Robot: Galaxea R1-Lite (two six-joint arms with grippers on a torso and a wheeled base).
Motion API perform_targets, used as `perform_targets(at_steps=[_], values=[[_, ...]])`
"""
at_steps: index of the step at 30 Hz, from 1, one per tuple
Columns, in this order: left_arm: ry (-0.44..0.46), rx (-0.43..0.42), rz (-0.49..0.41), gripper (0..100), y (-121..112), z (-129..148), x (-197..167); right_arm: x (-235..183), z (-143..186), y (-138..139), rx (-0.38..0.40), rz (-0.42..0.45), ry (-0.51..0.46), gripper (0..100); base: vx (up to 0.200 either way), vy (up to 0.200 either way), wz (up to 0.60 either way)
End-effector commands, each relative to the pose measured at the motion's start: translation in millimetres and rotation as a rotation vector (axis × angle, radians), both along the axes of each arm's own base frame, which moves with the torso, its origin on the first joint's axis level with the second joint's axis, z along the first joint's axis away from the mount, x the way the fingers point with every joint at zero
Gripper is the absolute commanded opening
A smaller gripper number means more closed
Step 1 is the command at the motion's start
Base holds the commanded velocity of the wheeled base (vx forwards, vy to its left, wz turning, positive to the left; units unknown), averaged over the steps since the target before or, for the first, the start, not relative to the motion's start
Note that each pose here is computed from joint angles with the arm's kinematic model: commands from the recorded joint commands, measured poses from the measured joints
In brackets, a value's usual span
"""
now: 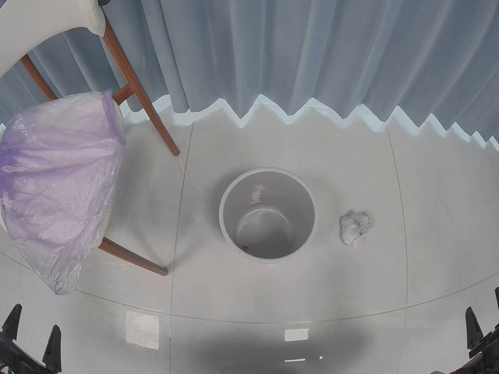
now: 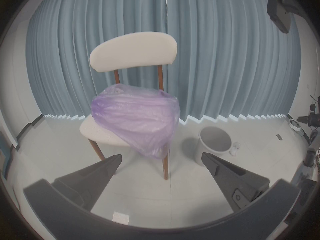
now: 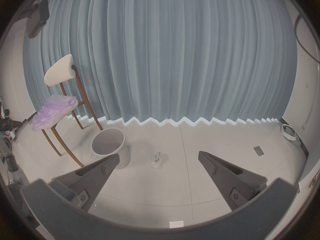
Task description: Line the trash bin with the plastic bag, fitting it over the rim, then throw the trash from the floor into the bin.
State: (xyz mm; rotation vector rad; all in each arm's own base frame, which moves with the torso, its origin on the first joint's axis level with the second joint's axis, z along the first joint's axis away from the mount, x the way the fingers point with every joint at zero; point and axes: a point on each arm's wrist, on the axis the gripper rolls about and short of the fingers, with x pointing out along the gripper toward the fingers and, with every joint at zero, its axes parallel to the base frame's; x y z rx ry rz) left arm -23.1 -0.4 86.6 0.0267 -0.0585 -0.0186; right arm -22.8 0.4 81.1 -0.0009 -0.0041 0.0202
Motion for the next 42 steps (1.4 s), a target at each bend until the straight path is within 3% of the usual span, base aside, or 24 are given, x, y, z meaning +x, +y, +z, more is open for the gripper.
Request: perform_targets(at_steps=[1,4,7,12,18,19,26,30,34,42], values=[[-0.139,-0.080,0.062,100,1.7,11.3,-2.8,0.1,-5.1,0.0,-0.001,0.001,0.001,100,0.000,0.000,0.00],[-0.172,-0.079,0.049,100,1.3,17.9,-5.0,0.1,-5.1,0.0,-0.002,0.001,0.001,100,0.000,0.000,0.00],[-0.199,0.032,-0.064,100,-1.5,27.8,-9.3,0.3,-5.1,0.0,-0.002,0.000,0.002,100,0.000,0.000,0.00],[-0.128,0.112,-0.092,100,-2.1,55.2,-3.2,0.4,-5.0,0.0,-0.002,0.003,0.004,100,0.000,0.000,0.00],[-0.070,0.118,-0.210,100,-3.9,101.8,18.8,0.5,-5.0,-0.1,-0.001,0.001,0.006,100,0.000,0.000,0.00],[-0.044,0.119,-0.284,100,-5.6,113.5,29.0,0.5,-5.0,-0.1,-0.001,0.001,0.006,100,0.000,0.000,0.00],[0.085,0.110,-0.483,100,-13.7,137.4,74.2,0.4,-5.0,-0.1,-0.001,0.001,0.004,100,0.000,0.000,0.00],[0.158,0.110,-0.489,100,-16.5,141.0,99.8,0.1,-5.1,-0.1,0.001,0.001,0.001,100,0.000,0.000,0.00],[0.195,0.195,-0.489,100,-19.0,143.4,125.0,0.0,-5.0,-0.1,0.004,0.001,-0.002,100,0.000,0.000,0.00],[0.162,0.364,-0.449,100,-32.4,152.3,177.5,0.0,-5.0,-0.1,0.004,0.001,-0.002,100,0.000,0.000,0.00]])
